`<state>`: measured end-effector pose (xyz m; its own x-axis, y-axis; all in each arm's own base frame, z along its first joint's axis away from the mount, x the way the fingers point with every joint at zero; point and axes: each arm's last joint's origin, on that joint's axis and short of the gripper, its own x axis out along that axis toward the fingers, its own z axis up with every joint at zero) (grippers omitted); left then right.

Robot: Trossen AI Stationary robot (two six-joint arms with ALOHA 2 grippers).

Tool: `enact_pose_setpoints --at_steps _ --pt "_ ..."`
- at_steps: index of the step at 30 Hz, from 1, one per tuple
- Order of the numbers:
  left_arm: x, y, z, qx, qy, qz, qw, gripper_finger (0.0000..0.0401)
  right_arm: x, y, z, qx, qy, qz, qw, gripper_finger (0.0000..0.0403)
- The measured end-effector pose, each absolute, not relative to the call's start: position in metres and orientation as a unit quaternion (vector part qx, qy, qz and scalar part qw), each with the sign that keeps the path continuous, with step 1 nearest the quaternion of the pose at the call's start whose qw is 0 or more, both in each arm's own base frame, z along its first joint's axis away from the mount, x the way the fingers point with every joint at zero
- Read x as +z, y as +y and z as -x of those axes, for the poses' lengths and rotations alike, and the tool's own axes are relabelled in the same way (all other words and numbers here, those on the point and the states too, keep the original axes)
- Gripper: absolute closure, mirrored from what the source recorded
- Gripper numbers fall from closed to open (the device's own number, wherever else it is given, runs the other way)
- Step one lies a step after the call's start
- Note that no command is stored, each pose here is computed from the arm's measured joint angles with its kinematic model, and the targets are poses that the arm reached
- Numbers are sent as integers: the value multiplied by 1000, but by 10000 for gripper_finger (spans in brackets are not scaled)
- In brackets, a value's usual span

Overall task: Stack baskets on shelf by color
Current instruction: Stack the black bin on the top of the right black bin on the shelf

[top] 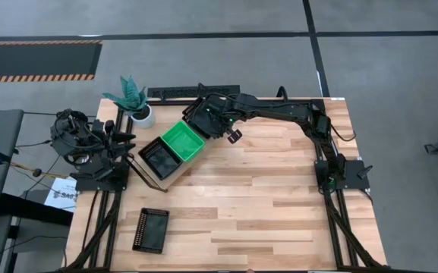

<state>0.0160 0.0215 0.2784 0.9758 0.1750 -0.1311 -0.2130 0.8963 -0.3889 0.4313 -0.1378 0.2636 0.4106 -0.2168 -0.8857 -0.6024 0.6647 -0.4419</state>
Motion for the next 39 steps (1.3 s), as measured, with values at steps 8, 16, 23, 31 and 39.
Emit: enact_pose_setpoints --at_steps 8,16,23,31,39 --pt "278 21 -16 100 46 205 973 203 264 -138 -431 131 526 388 746 350" --pt "278 21 -16 100 46 205 973 203 264 -138 -431 131 525 387 746 350" --pt "278 21 -16 100 46 205 973 203 264 -139 -431 124 527 378 751 350" --pt "278 21 -16 100 46 205 973 203 264 -139 -431 123 527 378 751 350" --pt "278 21 -16 100 46 205 973 203 264 -139 -432 120 524 378 753 293"
